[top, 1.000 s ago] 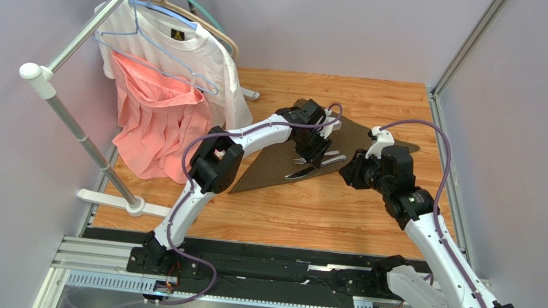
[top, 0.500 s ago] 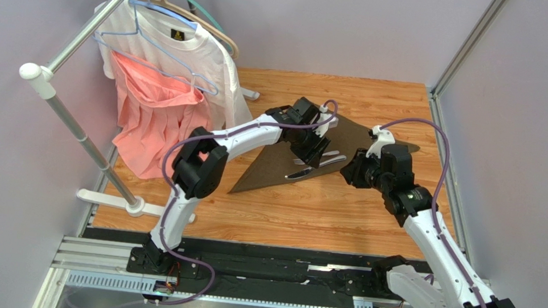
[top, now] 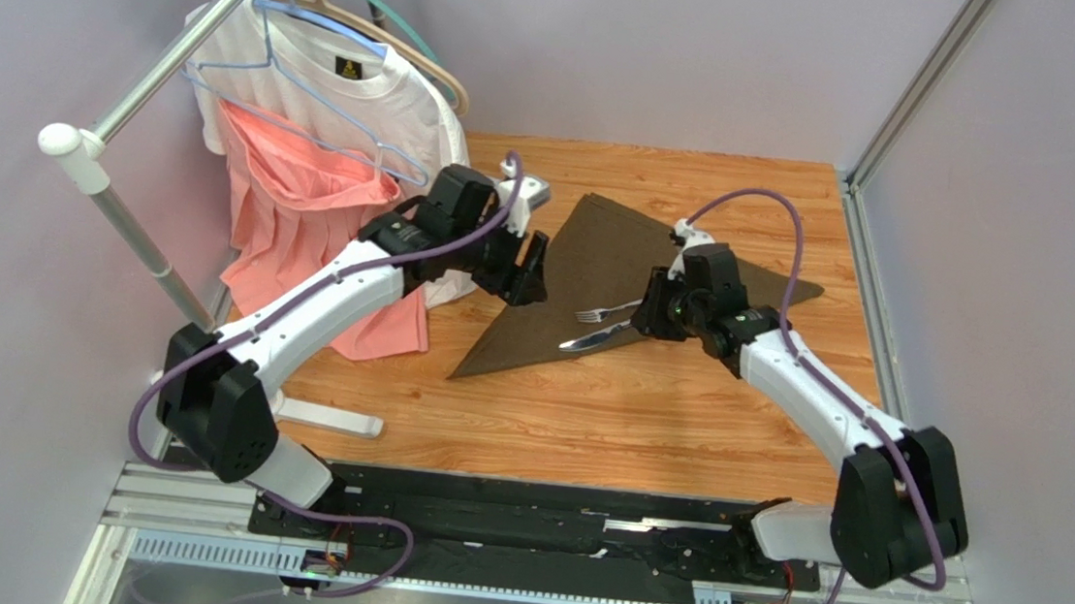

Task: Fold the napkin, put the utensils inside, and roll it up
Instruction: Place the utensil onto the napkin

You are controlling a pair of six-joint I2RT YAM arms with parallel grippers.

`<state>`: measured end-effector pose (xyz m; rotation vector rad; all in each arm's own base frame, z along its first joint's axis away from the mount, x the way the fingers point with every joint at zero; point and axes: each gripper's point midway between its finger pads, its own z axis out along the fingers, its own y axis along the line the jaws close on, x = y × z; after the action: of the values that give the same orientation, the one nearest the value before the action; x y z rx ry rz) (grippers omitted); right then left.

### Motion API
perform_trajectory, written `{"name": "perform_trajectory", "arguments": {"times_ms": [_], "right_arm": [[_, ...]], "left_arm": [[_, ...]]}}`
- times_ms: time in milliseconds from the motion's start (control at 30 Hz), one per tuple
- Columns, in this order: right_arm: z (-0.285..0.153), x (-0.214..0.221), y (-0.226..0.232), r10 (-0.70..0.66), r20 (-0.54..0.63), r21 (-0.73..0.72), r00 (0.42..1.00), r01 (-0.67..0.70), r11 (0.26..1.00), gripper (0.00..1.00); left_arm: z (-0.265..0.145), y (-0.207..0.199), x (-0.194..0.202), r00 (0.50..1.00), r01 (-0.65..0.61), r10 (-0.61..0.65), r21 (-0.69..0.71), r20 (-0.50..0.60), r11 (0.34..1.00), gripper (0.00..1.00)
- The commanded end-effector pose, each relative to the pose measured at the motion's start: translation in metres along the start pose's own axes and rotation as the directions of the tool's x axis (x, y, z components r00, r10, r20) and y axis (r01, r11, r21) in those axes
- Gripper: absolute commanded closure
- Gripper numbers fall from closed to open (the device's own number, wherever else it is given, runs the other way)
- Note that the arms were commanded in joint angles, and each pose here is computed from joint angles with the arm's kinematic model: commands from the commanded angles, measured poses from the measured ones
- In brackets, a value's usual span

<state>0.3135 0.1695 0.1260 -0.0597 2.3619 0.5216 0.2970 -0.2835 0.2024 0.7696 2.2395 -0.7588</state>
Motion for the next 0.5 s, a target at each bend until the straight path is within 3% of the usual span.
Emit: {"name": "perform_trajectory", "arguments": {"times_ms": [0,133,333,467], "right_arm": [[0.019,-0.018,0.016,0.021,0.055,0.019,0.998,-0.022,1.000,0.73],[0.041,-0.004,0.024,0.035,0.033,0.015,0.999,-0.036,0.999,0.73],[0.073,0.016,0.039,0.020,-0.036,-0.006,0.999,-0.021,1.000,0.74],[0.088,0.021,0.036,0.021,-0.055,0.014,0.998,-0.021,1.000,0.75]], "left_arm": [[-0.014,0.009,0.010,0.993,0.114,-0.115,0.020,0.036,0.993,0.30],[-0.014,0.018,0.017,0.984,0.159,-0.157,-0.022,0.081,0.987,0.30],[0.016,0.014,0.023,0.947,0.244,-0.257,0.091,0.193,0.966,0.33],[0.029,0.012,0.035,0.946,0.269,-0.287,0.130,0.152,0.954,0.36]]}}
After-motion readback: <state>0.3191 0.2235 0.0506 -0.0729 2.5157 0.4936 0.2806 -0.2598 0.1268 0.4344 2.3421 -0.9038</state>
